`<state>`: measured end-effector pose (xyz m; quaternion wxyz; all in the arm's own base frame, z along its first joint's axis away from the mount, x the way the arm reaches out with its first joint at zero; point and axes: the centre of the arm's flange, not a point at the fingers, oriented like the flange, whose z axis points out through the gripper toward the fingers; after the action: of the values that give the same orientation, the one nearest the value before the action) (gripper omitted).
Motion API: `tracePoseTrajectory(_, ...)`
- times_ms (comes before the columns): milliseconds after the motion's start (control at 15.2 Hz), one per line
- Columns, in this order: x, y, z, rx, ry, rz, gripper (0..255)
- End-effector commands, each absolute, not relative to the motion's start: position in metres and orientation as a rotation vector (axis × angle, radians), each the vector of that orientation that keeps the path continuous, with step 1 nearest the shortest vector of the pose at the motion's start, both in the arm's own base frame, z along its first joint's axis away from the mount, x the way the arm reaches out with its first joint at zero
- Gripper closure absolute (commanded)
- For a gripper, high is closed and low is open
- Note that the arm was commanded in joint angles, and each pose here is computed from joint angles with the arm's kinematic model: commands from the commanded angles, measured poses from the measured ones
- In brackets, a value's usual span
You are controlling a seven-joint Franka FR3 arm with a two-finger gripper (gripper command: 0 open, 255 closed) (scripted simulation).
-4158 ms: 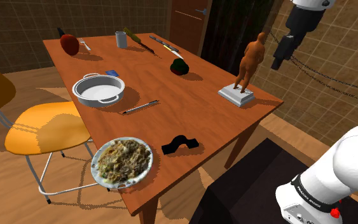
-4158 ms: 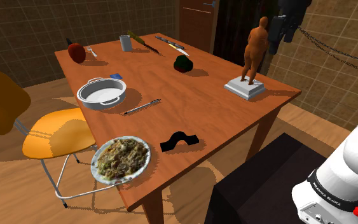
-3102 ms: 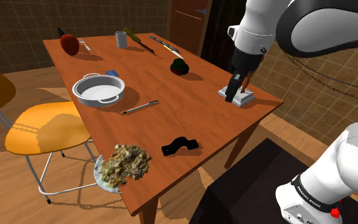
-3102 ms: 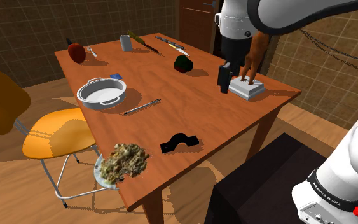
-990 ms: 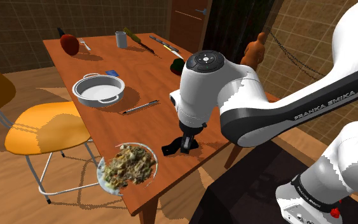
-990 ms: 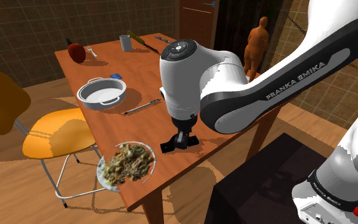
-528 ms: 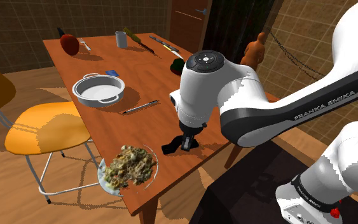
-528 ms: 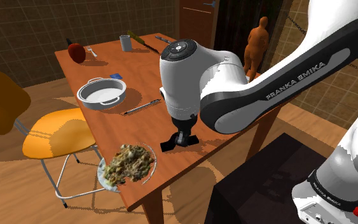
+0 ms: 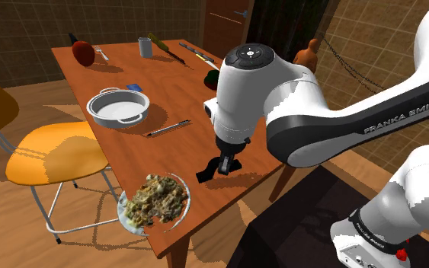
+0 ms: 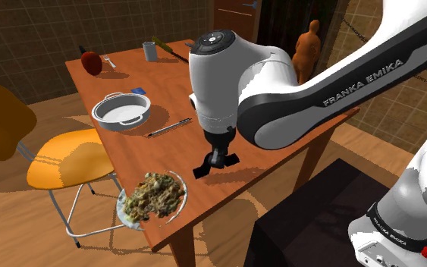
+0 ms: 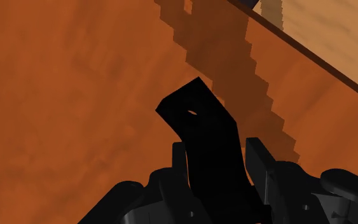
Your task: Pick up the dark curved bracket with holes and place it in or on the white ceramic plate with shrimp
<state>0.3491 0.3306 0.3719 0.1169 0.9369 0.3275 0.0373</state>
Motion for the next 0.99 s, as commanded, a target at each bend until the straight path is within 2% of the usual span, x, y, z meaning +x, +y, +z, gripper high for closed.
tracePoseTrajectory(0, 0.349, 0.33, 0.383, 2.742, 0.959, 0.109, 255)
tracePoseTrajectory(924, 0.349, 0.33, 0.454, 2.742, 0.959, 0.109, 255)
